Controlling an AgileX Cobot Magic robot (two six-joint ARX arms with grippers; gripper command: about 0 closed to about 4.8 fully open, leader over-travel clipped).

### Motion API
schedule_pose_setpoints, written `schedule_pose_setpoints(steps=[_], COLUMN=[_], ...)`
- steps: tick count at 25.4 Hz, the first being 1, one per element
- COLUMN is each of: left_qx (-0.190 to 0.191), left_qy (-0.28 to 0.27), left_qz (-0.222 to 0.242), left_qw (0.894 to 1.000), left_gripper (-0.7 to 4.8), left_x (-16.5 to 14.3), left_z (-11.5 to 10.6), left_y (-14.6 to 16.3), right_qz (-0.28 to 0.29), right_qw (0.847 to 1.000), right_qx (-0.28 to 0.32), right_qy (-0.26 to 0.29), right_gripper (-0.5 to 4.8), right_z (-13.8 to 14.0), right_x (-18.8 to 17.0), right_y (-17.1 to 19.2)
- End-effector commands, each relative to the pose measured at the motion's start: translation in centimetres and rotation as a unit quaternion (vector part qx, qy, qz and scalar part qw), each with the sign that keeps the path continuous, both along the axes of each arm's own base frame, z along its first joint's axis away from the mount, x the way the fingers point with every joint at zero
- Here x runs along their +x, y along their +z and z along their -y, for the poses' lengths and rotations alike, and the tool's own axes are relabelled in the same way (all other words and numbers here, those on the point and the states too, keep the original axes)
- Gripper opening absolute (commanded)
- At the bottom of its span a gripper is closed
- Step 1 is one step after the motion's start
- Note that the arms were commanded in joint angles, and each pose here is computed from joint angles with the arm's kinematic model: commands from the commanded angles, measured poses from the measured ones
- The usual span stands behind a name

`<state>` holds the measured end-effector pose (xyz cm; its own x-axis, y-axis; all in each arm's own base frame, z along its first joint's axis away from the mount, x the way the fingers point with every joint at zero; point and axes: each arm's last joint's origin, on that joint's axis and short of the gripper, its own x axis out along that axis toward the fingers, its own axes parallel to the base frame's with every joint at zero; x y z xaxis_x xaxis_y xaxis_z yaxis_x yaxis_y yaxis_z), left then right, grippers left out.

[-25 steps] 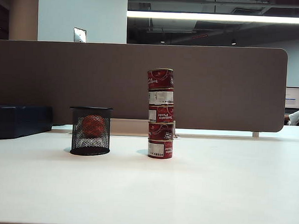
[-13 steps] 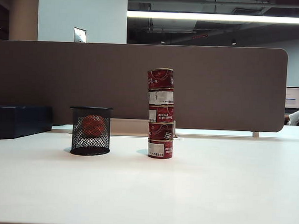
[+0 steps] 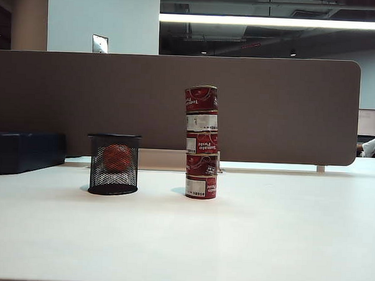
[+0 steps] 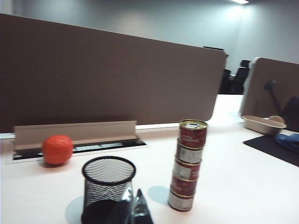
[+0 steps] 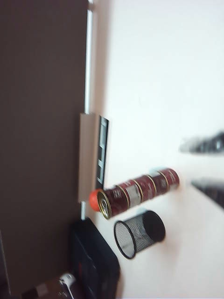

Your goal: Take a can of tomato sauce from the stacked ones and place it on the table.

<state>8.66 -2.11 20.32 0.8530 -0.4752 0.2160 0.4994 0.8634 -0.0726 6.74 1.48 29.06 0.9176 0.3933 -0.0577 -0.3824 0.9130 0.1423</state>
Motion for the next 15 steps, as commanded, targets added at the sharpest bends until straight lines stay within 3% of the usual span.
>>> schedule_pose_setpoints(steps=[1, 5, 12, 15], left_qx=[0.001, 0.006, 0.009, 0.009], left_qy=[-0.026, -0.047, -0.058, -0.058], left_qz=[0.007, 0.007, 0.007, 0.007], left_qw=[1.0, 0.999, 0.998, 0.998], left_gripper=[-0.06, -0.06, -0.06, -0.06], left_x=[-0.1, -0.2, -0.2, -0.2], left_z=[0.1, 0.2, 0.3, 0.3], left_y=[0.2, 0.2, 0.2, 0.2], right_qz=[-0.026, -0.041, -0.087, -0.103], right_qw=[1.0, 0.998, 0.992, 0.987], right_qx=[0.006, 0.008, 0.025, 0.026], right_qy=[0.014, 0.043, 0.087, 0.123], right_gripper=[1.46, 1.6, 2.91, 3.07], right_z=[-0.1, -0.4, -0.9, -1.6], right_x=[0.6, 1.7, 4.6, 6.1], right_y=[1.2, 2.4, 4.6, 5.5])
